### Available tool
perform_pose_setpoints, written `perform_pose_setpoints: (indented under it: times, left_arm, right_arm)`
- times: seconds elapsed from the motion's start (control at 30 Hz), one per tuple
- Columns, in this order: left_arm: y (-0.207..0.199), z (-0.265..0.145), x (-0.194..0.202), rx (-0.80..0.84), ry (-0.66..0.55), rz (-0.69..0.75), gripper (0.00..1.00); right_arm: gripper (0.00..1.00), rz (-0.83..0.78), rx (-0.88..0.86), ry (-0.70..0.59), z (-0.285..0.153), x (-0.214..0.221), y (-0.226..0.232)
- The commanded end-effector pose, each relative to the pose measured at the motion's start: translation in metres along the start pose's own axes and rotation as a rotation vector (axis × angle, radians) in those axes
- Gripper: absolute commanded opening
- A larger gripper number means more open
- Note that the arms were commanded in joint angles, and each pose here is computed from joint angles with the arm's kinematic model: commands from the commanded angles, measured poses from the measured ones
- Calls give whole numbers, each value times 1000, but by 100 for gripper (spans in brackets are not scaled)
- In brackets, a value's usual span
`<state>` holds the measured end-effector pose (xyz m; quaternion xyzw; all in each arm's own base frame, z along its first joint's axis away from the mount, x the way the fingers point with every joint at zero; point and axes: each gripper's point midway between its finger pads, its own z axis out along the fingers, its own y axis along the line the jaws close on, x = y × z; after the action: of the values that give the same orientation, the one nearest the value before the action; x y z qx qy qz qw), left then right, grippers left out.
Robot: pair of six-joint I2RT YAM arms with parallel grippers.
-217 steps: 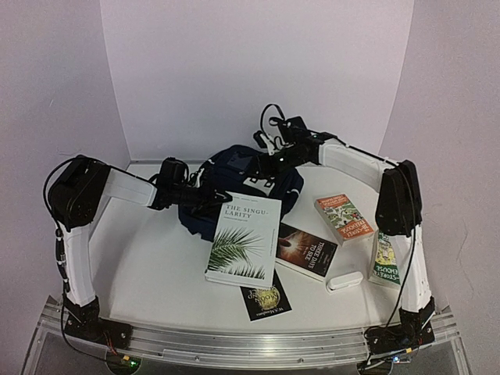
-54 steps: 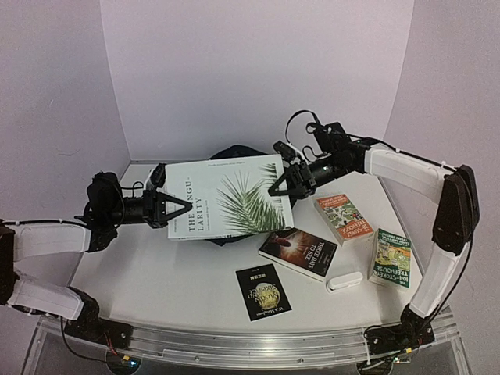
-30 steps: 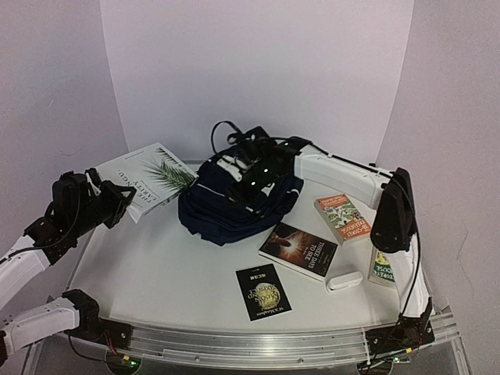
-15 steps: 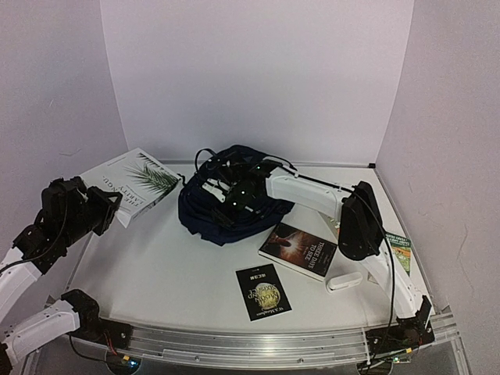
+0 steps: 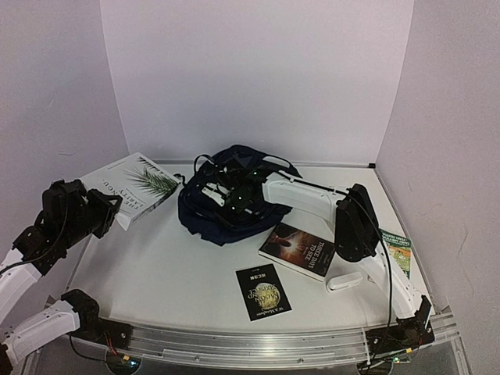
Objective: Pack the student bag
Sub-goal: Place the book in the student bag.
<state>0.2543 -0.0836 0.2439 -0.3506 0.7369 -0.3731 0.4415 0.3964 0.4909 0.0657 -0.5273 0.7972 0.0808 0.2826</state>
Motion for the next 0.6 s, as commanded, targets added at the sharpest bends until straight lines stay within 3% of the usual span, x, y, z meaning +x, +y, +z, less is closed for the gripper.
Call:
perform_pose_setpoints:
  times: [0.0,0.07,0.33,0.57]
  left_arm:
    - [-7,-6,-6,32,-27,-2,3]
    - [-4,-7,-5,21,-21,3,3]
    - [0,-5,9,24,45,47,2]
    - [4,-18,2,8,16,54,2]
  right_arm:
    - [10,-21,72,-11,-17,-8,-14]
    - [0,-23,82,-31,-30,-15,-18]
    - [0,-13,93,-162,-97,-55,-26]
    - [0,3,13,-177,-113,-52,-11]
